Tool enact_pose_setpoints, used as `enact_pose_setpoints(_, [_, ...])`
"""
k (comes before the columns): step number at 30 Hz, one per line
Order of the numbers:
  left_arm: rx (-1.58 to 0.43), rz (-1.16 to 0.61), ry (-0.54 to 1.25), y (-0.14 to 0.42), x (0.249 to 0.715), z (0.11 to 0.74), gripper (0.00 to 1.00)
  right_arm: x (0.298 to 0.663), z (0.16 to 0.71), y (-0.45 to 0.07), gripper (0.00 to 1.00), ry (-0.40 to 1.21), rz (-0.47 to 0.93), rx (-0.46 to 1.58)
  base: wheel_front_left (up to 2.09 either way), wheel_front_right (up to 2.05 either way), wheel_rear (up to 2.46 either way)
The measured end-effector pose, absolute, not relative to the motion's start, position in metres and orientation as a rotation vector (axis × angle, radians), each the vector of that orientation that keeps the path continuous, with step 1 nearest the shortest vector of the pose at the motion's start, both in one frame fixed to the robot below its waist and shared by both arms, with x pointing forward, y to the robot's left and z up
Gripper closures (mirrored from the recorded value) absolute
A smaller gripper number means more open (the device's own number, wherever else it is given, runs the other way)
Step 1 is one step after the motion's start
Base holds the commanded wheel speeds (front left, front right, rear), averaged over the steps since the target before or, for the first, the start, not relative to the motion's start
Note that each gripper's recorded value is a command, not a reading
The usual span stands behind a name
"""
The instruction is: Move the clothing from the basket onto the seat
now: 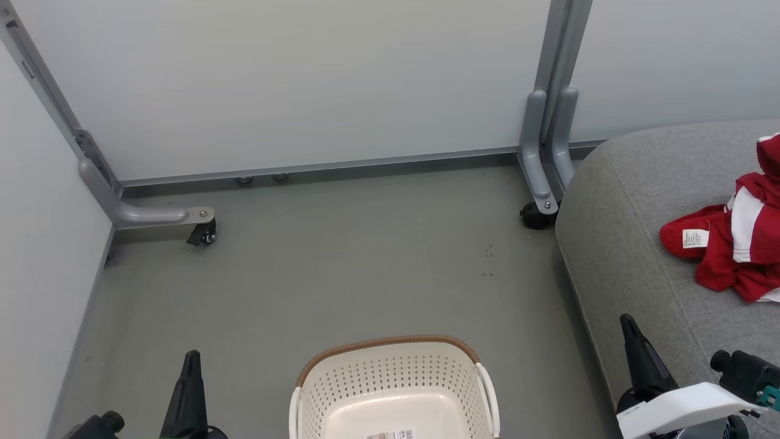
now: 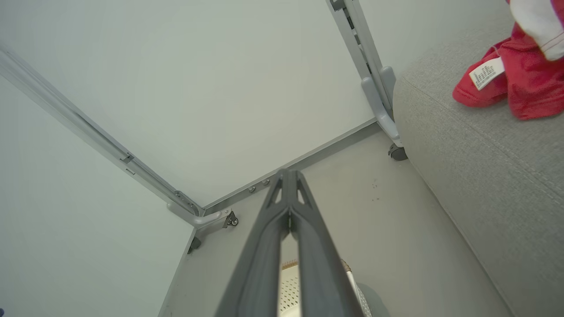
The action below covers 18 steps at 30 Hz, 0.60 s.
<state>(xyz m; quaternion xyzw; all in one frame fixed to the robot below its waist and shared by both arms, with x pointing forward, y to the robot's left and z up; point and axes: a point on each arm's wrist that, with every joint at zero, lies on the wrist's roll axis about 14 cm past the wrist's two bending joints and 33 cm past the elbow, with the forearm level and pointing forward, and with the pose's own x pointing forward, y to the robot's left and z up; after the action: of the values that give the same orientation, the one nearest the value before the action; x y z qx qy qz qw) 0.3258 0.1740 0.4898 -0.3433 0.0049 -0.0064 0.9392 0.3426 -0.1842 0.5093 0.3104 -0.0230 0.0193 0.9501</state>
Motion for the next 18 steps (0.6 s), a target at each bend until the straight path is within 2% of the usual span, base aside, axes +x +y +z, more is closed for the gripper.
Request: enact_pose_setpoints(18, [-0.925,0.015,0.022,0.183,0.341,0.491,1.0,0.354,0.506,-0.191,1.0,-0.02,0.006,0.873,0.0,0.0,0.0])
